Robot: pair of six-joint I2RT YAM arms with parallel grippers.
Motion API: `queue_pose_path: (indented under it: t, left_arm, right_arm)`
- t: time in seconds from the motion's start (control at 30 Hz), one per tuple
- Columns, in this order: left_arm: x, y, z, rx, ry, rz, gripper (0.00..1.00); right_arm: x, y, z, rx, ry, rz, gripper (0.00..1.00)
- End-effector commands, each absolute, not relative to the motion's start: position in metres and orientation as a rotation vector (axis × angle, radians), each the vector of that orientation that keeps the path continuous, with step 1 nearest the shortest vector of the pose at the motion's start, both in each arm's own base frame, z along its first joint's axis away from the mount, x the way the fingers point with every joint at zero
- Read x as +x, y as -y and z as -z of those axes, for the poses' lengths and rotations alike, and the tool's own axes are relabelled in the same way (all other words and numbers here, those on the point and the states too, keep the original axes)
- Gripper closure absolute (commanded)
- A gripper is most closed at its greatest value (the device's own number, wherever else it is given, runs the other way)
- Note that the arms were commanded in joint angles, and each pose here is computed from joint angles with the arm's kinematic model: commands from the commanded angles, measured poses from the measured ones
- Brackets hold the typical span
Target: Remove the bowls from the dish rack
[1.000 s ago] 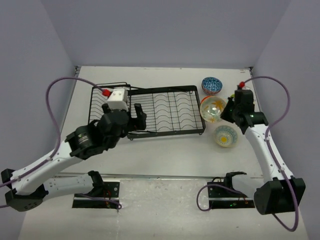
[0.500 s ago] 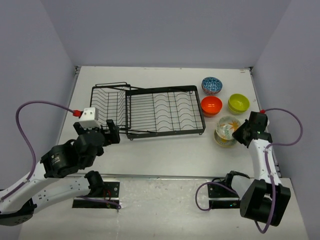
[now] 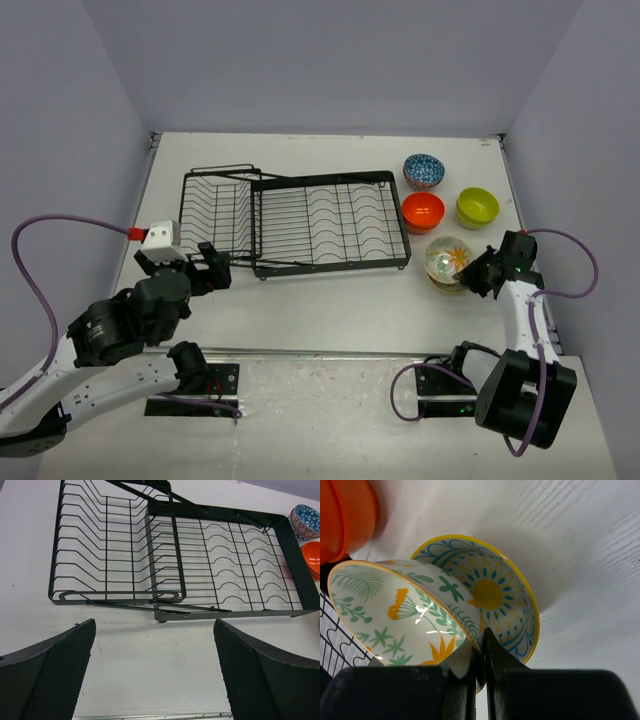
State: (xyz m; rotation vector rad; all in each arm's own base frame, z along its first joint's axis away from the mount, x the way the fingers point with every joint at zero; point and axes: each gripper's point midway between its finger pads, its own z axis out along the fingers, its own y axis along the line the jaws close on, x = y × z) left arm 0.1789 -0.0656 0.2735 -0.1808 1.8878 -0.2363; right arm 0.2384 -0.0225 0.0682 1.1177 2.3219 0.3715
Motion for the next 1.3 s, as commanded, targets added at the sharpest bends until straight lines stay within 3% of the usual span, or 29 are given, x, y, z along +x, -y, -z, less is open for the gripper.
queue_pose_path:
  t: [0.0, 0.5, 0.77, 1.03, 1.1, 1.13, 1.27]
  left_arm:
    - [0.183, 0.063, -0.279, -0.211, -1.855, 0.228, 0.0]
    - [0.18, 0.062, -0.281, -0.211, -1.836, 0.267, 0.0]
    - [0.181, 0.063, -0.28, -0.203, -1.836, 0.267, 0.0]
    - [0.181, 0.063, -0.279, -0.206, -1.841, 0.258, 0.0]
    - [0.181, 0.063, -0.278, -0.205, -1.841, 0.257, 0.0]
    - [0.182, 0.063, -0.278, -0.206, -1.842, 0.254, 0.0]
    - [0.182, 0.063, -0.278, -0.206, -1.843, 0.251, 0.0]
  right_arm:
    - [0.247, 0.019, -0.079, 1.102, -2.282, -0.427, 1.0]
    - [0.23, 0.028, -0.072, 1.196, -2.327, -0.324, 1.0]
    - [0.241, 0.001, -0.068, 1.117, -2.395, -0.552, 1.0]
    - [0.255, 0.015, -0.081, 1.045, -2.417, -0.478, 1.0]
    - [0.253, 0.018, -0.082, 1.036, -2.421, -0.448, 0.96]
    - [0.254, 0.02, -0.084, 1.033, -2.415, -0.436, 0.89]
    - [0.254, 0.018, -0.084, 1.012, -2.43, -0.449, 0.88]
